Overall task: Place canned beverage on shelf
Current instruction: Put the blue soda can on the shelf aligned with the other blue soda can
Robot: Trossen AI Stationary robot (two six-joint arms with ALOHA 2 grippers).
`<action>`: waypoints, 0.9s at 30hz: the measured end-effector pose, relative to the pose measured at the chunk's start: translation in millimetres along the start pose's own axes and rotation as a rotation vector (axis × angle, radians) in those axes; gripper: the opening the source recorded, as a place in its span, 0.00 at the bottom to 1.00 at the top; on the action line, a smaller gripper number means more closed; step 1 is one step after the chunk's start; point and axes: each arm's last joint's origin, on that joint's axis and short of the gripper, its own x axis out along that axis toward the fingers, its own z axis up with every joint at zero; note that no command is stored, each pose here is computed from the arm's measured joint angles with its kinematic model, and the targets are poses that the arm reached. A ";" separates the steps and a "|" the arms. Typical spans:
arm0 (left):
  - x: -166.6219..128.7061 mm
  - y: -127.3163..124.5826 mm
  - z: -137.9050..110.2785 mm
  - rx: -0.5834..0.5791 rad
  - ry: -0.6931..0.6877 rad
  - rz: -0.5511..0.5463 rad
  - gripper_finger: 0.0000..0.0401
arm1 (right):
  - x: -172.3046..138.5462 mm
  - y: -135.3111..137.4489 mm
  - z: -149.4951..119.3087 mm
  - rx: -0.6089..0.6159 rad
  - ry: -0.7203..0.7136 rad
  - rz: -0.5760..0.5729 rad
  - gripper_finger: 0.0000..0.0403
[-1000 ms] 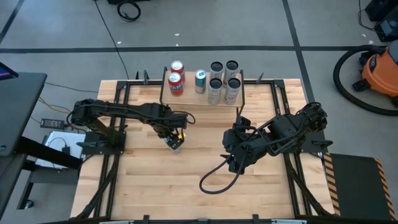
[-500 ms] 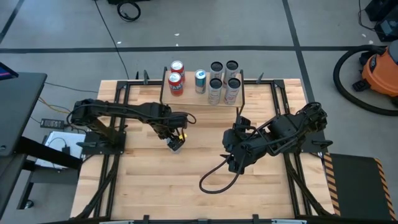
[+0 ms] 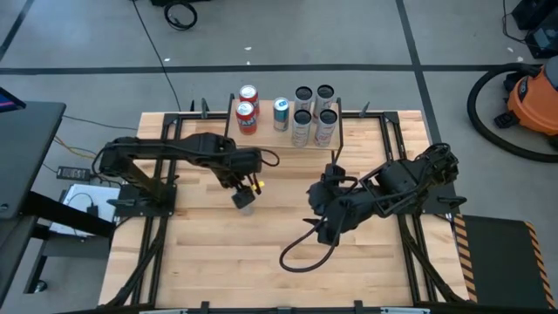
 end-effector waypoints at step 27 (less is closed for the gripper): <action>-109.0 18.6 -84.6 0.200 -0.341 0.187 0.79 | 123.2 12.0 1.2 -0.063 -0.320 -0.003 0.85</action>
